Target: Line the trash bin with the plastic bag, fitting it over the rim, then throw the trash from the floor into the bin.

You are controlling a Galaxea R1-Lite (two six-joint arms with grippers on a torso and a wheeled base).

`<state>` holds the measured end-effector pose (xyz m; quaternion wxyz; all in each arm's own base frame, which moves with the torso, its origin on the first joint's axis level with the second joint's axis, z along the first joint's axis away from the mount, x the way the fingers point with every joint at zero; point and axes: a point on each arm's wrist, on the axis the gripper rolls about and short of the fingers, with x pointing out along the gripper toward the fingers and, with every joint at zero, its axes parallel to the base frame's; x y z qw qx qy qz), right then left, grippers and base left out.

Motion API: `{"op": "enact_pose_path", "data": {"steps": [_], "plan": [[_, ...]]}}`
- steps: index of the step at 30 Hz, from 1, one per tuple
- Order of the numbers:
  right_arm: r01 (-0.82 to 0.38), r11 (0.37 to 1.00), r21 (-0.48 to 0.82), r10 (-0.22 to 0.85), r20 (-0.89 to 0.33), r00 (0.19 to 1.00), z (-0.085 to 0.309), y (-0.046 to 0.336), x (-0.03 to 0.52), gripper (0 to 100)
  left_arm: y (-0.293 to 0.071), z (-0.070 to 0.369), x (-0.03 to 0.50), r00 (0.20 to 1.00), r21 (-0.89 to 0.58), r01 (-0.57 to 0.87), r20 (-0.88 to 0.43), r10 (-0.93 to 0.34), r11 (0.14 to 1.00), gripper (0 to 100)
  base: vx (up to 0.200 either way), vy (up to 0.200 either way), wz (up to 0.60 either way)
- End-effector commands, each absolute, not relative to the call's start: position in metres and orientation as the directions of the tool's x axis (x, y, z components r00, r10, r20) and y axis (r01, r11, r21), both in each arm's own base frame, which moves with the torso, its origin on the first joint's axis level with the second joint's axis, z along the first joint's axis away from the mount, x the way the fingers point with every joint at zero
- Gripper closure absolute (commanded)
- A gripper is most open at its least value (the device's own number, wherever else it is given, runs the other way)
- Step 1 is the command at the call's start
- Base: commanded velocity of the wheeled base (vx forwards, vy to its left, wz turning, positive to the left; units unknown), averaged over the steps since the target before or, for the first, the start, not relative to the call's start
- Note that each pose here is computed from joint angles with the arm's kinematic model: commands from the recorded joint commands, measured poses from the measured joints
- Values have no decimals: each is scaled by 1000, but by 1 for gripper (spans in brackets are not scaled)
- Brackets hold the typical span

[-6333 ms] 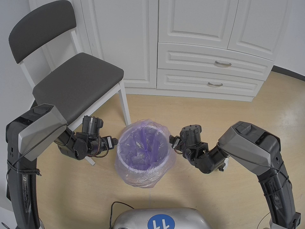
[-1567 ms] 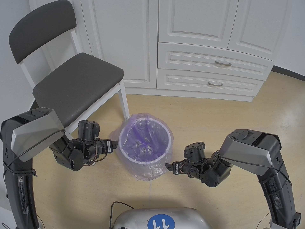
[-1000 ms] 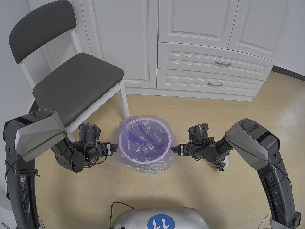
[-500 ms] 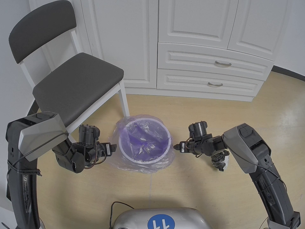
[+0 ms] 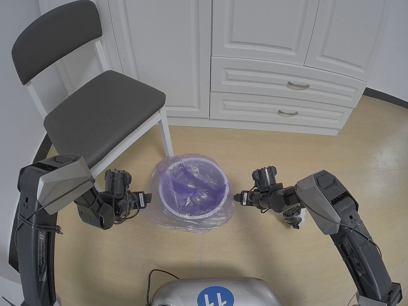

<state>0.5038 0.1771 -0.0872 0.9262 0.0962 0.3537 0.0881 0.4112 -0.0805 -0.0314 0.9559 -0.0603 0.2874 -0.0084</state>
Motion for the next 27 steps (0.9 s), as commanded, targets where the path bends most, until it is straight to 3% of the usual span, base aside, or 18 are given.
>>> {"op": "enact_pose_path", "data": {"steps": [1, 17, 22, 27], "plan": [[-71, 963, 260, 222, -617, 755, -91, 177, 505, 0, -83, -57, 433, 833, -118, -21, -551, -47, 993, 0, 0, 0, 0], [-52, 957, 287, 217, -582, 783, -93, 177, 509, 0, -83, -78, 516, 756, -31, 80, -649, -81, 996, 0, 0, 0, 0], [-51, 957, 286, 216, -584, 783, -93, 177, 509, 0, -80, -109, 523, 745, 64, 170, -661, -86, 983, 0, 0, 0, 0], [-53, 957, 286, 218, -584, 782, -93, 177, 509, 0, -84, -119, 522, 732, 50, 207, -670, -121, 977, 0, 0, 0, 0]]}}
